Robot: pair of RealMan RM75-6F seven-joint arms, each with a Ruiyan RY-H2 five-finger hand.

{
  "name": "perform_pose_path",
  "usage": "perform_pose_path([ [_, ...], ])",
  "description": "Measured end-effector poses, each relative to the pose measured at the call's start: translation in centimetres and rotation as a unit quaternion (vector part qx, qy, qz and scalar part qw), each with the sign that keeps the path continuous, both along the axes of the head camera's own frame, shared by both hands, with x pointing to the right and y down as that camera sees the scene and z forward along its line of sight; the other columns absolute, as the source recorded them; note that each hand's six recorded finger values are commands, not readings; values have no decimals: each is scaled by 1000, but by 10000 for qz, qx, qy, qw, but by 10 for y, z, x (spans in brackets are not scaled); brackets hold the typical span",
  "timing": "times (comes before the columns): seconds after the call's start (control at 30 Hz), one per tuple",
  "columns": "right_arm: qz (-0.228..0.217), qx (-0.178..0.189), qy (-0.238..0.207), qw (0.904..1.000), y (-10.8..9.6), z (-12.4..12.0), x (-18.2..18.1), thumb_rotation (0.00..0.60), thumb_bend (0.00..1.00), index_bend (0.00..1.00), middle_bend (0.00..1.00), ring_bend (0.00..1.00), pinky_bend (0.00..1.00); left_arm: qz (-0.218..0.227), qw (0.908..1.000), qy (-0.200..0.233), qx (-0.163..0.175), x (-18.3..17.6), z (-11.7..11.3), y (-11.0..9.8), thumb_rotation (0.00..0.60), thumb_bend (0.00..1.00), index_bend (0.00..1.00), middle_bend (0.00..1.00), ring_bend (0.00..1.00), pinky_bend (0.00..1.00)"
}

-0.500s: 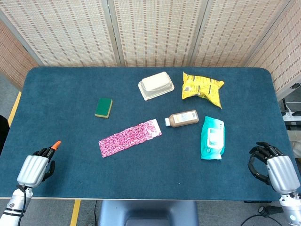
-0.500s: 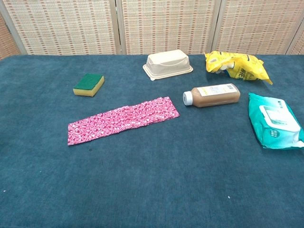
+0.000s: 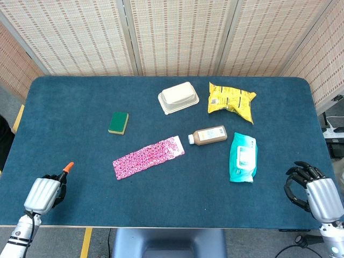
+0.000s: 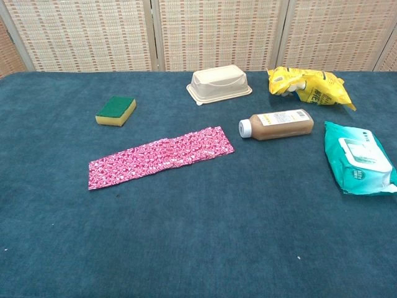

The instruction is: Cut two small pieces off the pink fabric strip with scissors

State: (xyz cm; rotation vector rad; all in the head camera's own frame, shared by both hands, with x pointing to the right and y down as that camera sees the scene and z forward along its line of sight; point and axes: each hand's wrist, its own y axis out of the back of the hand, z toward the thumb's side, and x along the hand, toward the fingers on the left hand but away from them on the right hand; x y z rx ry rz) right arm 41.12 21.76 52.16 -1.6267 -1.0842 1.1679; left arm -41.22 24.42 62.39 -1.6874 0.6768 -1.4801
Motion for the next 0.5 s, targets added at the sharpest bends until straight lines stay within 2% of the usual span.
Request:
perform_pose_path([
  [0.17, 127, 289, 28, 9995, 1, -6, 2, 600, 316, 334, 414, 229, 356, 325, 9991, 196, -172, 31, 13, -5, 600, 819, 0, 698, 765, 661],
  [0.5, 165, 182, 18, 9997, 1, -6, 4, 600, 316, 334, 414, 228, 356, 917, 9937, 386, -512, 92, 44, -16, 600, 820, 0, 700, 765, 663],
])
